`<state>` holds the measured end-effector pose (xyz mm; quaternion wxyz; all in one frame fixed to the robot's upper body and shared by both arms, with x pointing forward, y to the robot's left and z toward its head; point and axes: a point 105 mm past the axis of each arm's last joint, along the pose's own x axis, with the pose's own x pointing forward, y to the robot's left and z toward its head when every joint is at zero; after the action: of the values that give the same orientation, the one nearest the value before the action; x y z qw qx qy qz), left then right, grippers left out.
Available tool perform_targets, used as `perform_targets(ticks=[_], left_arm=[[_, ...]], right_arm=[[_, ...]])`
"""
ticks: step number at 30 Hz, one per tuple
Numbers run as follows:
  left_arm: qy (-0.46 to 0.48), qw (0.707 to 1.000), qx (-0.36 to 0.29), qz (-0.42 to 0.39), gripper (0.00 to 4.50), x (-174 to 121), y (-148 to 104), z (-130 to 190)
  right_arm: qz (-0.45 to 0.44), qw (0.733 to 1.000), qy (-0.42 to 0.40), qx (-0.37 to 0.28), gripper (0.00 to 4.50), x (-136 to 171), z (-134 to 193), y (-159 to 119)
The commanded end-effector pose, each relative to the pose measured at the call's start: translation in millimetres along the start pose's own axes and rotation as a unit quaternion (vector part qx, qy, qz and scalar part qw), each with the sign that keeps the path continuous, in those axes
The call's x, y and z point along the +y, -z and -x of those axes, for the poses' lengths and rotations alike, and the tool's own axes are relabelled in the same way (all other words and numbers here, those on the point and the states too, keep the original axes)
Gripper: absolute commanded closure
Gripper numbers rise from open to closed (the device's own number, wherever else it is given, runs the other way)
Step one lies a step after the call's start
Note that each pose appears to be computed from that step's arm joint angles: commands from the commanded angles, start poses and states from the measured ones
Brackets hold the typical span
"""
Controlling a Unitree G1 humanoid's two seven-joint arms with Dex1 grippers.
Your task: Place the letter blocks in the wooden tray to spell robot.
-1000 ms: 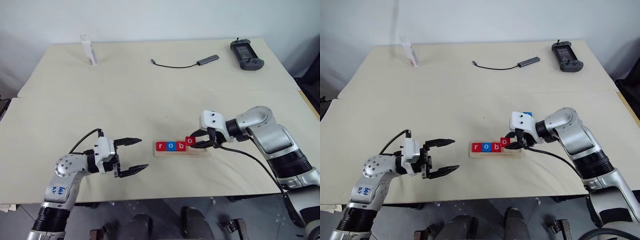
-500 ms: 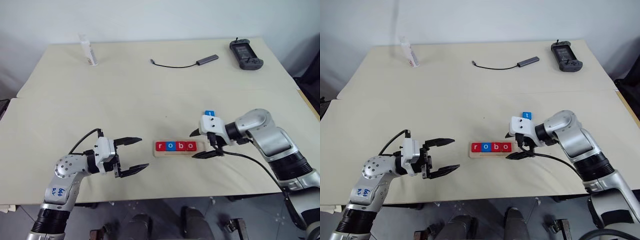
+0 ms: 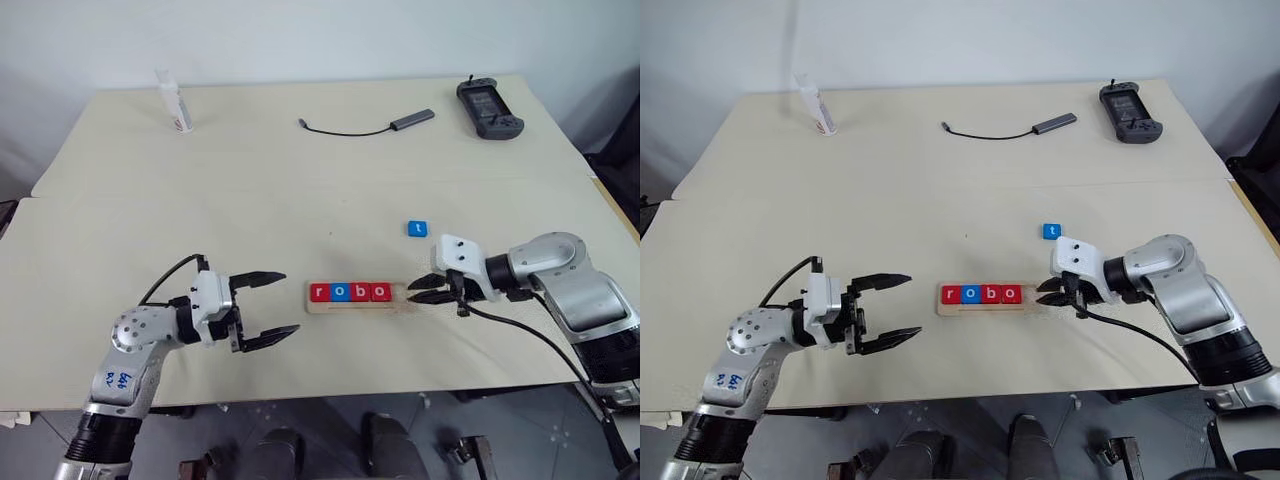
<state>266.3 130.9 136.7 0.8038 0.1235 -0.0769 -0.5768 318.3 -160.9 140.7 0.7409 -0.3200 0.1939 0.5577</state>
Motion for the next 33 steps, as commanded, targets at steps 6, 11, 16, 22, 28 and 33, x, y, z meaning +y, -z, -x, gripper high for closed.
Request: perform_targets(ticks=[6, 11, 16, 22, 28, 33], left_arm=[[-0.004, 1.000, -0.007, -0.010, 0.00, -0.2, -4.4, 1.0], [-0.008, 1.000, -0.006, -0.010, 0.00, -0.2, -4.5, 2.0], [-0.009, 1.000, -0.005, -0.011, 0.00, 1.2, -4.4, 2.1], [-0.009, 1.000, -0.004, -0.010, 0.00, 3.0, -2.8, 3.2], [-0.018, 1.000, -0.002, -0.007, 0.00, 9.0, 0.7, 6.5], [-0.035, 0.999, -0.003, -0.001, 0.00, 16.1, 3.3, 7.8]], right_arm=[[0.021, 1.000, 0.002, 0.002, 4.46, -4.5, -13.7, -10.8], [0.025, 1.000, -0.003, -0.010, 4.46, -3.2, -19.5, -19.0], [0.021, 0.999, 0.019, -0.022, 4.46, -6.1, -6.9, -20.5], [-0.005, 0.992, 0.105, -0.067, 4.11, -7.5, 33.7, -12.7], [-0.055, 0.956, 0.256, -0.134, 2.16, 9.9, 75.9, 15.0], [-0.106, 0.912, 0.364, -0.155, 0.55, 31.0, 93.9, 52.1]])
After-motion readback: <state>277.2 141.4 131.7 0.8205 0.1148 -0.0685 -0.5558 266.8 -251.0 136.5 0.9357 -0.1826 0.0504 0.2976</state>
